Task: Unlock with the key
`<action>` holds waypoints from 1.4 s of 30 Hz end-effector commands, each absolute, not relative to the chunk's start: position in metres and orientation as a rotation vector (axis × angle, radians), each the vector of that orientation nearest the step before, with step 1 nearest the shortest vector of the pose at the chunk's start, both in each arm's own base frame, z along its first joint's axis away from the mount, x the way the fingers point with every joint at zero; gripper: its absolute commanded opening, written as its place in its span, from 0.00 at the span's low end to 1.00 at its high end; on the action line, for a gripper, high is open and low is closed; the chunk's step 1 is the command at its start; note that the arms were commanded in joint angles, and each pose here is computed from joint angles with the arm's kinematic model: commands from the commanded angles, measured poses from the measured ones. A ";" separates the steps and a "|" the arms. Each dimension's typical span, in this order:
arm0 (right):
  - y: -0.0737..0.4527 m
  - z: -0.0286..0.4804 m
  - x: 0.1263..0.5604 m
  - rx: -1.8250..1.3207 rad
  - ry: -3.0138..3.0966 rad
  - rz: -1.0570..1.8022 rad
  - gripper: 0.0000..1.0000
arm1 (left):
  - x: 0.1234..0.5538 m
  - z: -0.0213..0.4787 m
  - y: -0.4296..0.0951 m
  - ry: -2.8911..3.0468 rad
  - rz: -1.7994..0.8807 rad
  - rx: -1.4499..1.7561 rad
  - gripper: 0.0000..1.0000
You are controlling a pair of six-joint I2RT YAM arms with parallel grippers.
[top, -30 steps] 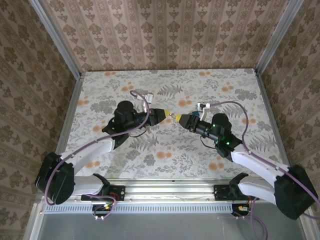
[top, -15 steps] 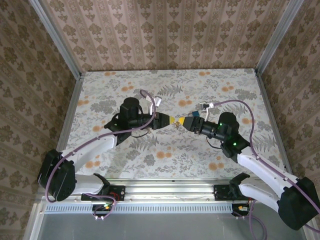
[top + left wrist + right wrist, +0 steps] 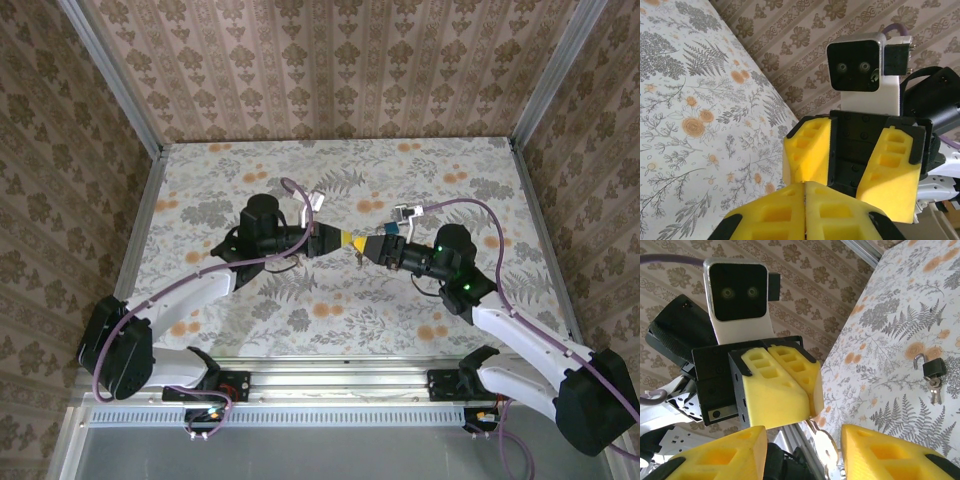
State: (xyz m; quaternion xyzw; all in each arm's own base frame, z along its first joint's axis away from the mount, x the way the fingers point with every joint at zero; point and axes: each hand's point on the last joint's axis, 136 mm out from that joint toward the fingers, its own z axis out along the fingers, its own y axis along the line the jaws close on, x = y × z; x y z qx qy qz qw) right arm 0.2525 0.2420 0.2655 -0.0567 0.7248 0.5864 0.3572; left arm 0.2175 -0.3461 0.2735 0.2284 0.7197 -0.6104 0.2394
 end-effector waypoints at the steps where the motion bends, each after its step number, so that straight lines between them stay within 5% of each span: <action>1: 0.247 0.276 0.249 -0.200 1.833 1.540 0.38 | 0.213 0.286 -0.351 1.908 -1.713 0.658 0.00; 20: 0.247 0.274 0.246 -0.230 1.831 1.506 0.00 | 0.216 0.281 -0.352 1.932 -1.712 0.639 0.01; 22: 0.244 0.273 0.247 -0.217 1.834 1.484 0.00 | 0.220 0.279 -0.351 1.949 -1.694 0.615 0.27; 24: 0.242 0.271 0.247 -0.210 1.841 1.457 0.00 | 0.227 0.276 -0.348 1.968 -1.667 0.584 0.42; 33: 0.201 0.242 0.255 -0.019 1.955 1.243 0.00 | 0.264 0.243 -0.329 2.168 -1.383 0.464 0.65; 42: 0.135 0.210 0.247 0.243 2.011 0.984 0.00 | 0.306 0.201 -0.349 2.378 -1.176 0.495 0.74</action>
